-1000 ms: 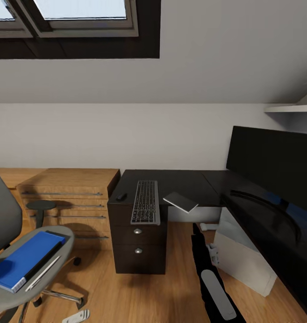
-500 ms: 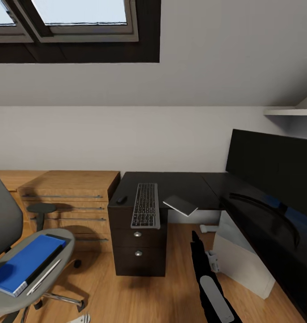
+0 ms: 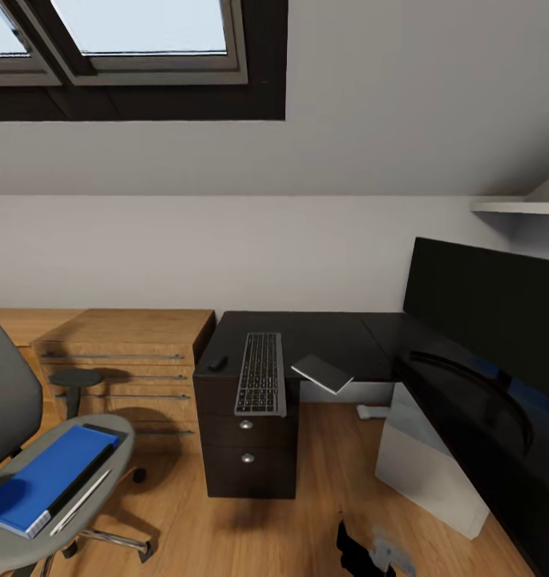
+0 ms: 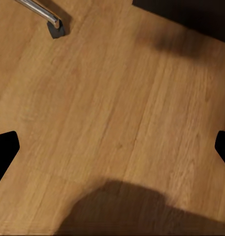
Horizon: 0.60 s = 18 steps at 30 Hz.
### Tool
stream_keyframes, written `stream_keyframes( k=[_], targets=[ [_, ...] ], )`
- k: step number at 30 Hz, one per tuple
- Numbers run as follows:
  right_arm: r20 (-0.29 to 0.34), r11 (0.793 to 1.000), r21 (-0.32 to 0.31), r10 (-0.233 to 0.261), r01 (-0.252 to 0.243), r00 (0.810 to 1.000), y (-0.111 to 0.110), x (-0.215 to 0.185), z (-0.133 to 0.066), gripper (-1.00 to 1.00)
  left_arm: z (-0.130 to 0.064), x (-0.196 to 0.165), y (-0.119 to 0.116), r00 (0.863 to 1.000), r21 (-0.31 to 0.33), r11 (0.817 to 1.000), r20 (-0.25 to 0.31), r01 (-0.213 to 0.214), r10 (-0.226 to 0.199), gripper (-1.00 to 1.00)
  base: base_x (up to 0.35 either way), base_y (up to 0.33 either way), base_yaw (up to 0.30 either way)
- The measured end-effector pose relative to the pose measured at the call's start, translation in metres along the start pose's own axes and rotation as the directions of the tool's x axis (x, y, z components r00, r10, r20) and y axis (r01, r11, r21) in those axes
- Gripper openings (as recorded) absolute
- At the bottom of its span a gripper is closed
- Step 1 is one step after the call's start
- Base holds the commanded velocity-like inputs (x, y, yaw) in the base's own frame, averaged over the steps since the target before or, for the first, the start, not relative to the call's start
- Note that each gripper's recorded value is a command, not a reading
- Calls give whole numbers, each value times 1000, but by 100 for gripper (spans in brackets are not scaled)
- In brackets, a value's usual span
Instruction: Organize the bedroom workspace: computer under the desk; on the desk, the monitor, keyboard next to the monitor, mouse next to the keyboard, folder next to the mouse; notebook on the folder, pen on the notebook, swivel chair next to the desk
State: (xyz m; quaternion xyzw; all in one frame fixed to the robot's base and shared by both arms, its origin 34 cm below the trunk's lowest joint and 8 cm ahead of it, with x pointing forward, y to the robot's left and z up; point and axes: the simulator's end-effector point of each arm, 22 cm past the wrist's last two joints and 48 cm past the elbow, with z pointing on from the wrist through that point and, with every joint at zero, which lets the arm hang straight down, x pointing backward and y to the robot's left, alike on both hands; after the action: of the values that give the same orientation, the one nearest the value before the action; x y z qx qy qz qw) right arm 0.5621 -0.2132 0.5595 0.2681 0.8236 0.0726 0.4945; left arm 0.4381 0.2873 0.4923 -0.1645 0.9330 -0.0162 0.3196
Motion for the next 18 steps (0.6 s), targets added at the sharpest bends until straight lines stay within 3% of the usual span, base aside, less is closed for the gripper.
stream_keyframes(
  k=[4,8,18],
  targets=[
    [-5,995,-6,-104,104,995,-9,13,-13,100,-5,1,-4,1000,2,1000,-9,-9,9,100,0,0,0],
    [19,987,-31,-160,160,987,-1,13,-24,100,-11,-4,-6,1000,2,1000,2,-13,13,100,0,0,0],
    [49,979,-50,-194,196,980,11,-2,-36,100,-24,-18,-9,1000,2,1000,18,-15,15,100,0,0,0]
  ],
)
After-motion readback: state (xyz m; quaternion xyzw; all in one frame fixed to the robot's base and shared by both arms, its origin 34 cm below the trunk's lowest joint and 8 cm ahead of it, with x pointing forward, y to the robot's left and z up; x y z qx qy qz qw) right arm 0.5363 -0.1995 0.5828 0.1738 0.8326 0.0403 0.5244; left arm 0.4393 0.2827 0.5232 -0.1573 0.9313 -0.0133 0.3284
